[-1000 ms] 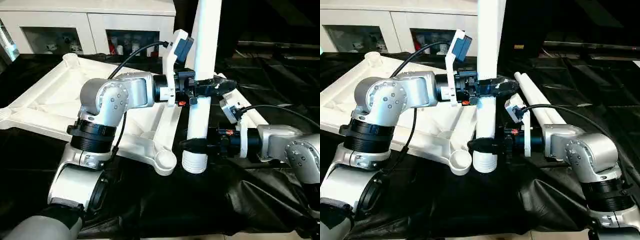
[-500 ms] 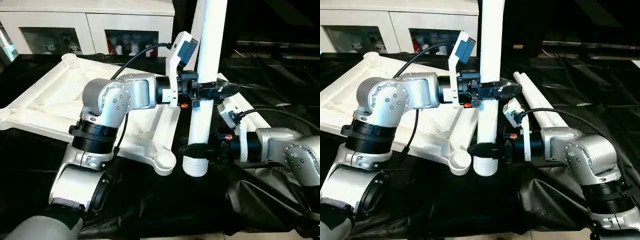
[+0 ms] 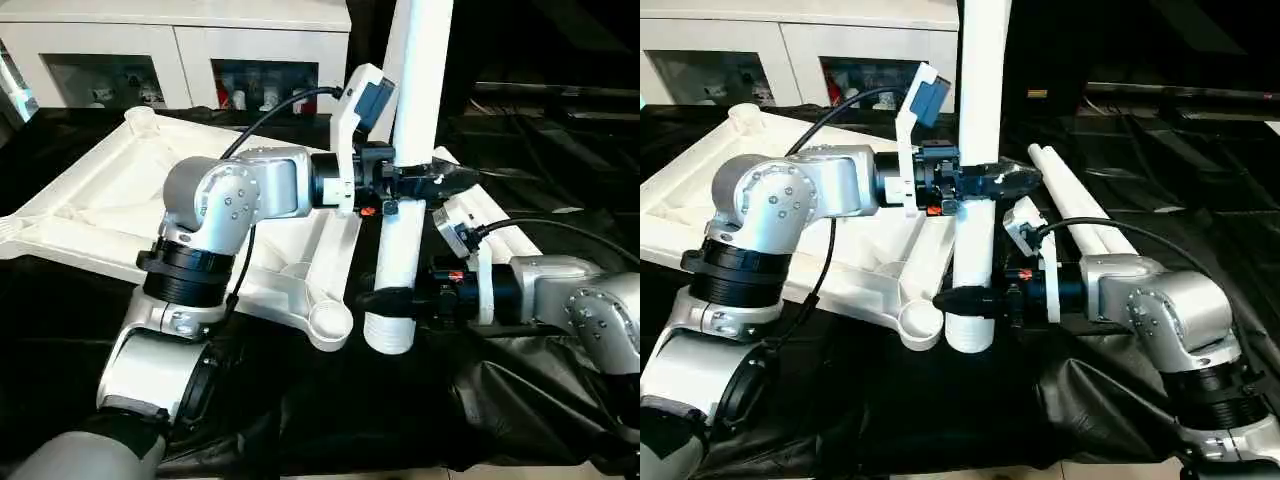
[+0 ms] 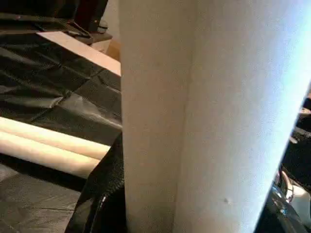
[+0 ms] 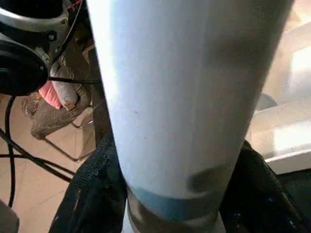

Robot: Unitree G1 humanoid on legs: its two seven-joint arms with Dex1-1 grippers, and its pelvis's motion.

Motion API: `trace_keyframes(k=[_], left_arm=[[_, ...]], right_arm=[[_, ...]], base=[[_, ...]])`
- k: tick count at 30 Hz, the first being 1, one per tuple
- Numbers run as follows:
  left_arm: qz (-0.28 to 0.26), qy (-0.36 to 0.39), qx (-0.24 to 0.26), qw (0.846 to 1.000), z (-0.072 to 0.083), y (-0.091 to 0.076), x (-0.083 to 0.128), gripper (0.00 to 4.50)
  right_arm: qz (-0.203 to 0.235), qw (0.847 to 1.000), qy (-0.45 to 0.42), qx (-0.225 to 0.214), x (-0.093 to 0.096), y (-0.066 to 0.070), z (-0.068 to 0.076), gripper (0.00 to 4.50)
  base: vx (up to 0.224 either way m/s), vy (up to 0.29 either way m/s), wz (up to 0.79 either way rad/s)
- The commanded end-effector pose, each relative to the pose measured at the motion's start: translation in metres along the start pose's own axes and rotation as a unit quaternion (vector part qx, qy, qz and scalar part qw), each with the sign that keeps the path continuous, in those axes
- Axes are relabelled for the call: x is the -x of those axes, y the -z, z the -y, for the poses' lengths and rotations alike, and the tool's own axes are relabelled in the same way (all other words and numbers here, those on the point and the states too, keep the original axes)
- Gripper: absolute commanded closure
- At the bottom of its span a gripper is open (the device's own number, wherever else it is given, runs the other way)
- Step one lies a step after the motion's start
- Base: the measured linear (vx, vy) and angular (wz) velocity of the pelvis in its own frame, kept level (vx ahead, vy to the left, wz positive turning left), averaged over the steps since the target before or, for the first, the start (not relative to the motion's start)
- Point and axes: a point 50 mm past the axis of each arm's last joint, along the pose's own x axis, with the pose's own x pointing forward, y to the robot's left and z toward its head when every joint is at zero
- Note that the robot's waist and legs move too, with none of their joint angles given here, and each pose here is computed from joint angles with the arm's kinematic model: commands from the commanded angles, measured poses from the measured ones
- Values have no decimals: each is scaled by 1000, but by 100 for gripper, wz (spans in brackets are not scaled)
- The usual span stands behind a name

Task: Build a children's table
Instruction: Pick table leg

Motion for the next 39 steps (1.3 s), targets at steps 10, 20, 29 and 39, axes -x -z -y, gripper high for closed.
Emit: trace_keyframes(k=[10,20,29,39], left_arm=[[-5,27,-14,1000,9,0,0,277],[-17,24,-17,999,9,4,0,277],[-14,21,-20,999,8,2,0,277],[-14,25,-22,999,9,1,-1,277]], right_arm=[[35,998,43,-1,12,-8,9,159],[36,999,20,2,12,-11,3,159],[12,1000,17,1,13,-5,2,159],[-2,1000,15,-2,12,0,2,159]], base=[[0,0,0],[0,0,0],[0,0,0],[0,0,0]])
